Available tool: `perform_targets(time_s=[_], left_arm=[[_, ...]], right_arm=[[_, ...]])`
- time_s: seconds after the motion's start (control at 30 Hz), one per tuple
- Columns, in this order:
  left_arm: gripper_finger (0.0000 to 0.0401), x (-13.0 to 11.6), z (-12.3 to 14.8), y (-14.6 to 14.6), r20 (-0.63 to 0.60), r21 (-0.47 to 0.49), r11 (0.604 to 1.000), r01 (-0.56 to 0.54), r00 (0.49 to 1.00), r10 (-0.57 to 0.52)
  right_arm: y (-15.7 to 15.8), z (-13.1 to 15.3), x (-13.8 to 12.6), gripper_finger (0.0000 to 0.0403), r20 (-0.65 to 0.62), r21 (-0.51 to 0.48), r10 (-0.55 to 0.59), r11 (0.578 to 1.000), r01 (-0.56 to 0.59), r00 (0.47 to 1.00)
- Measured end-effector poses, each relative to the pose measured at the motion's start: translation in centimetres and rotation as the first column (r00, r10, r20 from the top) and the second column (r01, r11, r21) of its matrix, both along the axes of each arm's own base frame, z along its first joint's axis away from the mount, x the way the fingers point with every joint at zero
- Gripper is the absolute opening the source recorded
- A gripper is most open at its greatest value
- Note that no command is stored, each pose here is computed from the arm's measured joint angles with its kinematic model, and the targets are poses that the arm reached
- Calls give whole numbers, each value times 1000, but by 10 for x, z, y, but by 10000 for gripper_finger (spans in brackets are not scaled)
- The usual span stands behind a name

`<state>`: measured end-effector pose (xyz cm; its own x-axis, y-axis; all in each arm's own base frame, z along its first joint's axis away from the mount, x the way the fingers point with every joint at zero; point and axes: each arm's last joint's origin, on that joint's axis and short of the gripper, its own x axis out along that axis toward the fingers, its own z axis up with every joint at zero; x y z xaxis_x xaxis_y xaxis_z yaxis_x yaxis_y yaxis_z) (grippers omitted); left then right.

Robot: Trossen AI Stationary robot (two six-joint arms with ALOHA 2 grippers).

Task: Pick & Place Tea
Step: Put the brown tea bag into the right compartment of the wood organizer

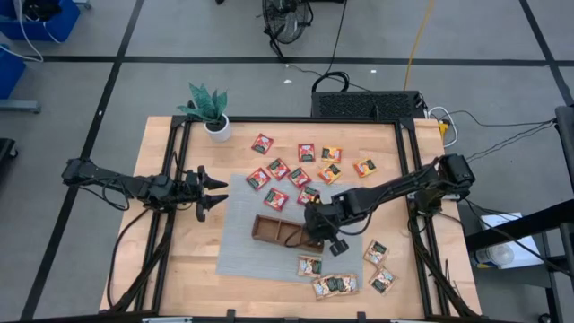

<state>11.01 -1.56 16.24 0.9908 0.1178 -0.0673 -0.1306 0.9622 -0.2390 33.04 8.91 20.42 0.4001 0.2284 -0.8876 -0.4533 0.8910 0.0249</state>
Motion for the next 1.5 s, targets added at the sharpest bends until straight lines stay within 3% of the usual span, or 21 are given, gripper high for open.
perform_targets(time_s=[0.1,0.23,0.53,0.7,0.83,1.3,1.5], left_arm=[[205,0,0,0,0,0,1000,0,1000,0],[205,0,0,0,0,0,1000,0,1000,0],[205,0,0,0,0,0,1000,0,1000,0],[205,0,0,0,0,0,1000,0,1000,0],[205,0,0,0,0,0,1000,0,1000,0],[205,0,0,0,0,0,1000,0,1000,0],[205,0,0,0,0,0,1000,0,1000,0]], right_arm=[[6,1,0,1,12,-6,-143,990,143,990],[12,1,-2,1,29,-35,-348,937,349,937],[29,0,-14,0,96,-91,-566,814,574,819],[36,-1,-19,0,127,-110,-620,767,633,774],[43,-2,-23,0,158,-106,-630,755,647,761],[41,-17,-28,3,152,-108,-636,750,652,757],[42,-16,-26,45,172,-118,-596,778,618,784]])
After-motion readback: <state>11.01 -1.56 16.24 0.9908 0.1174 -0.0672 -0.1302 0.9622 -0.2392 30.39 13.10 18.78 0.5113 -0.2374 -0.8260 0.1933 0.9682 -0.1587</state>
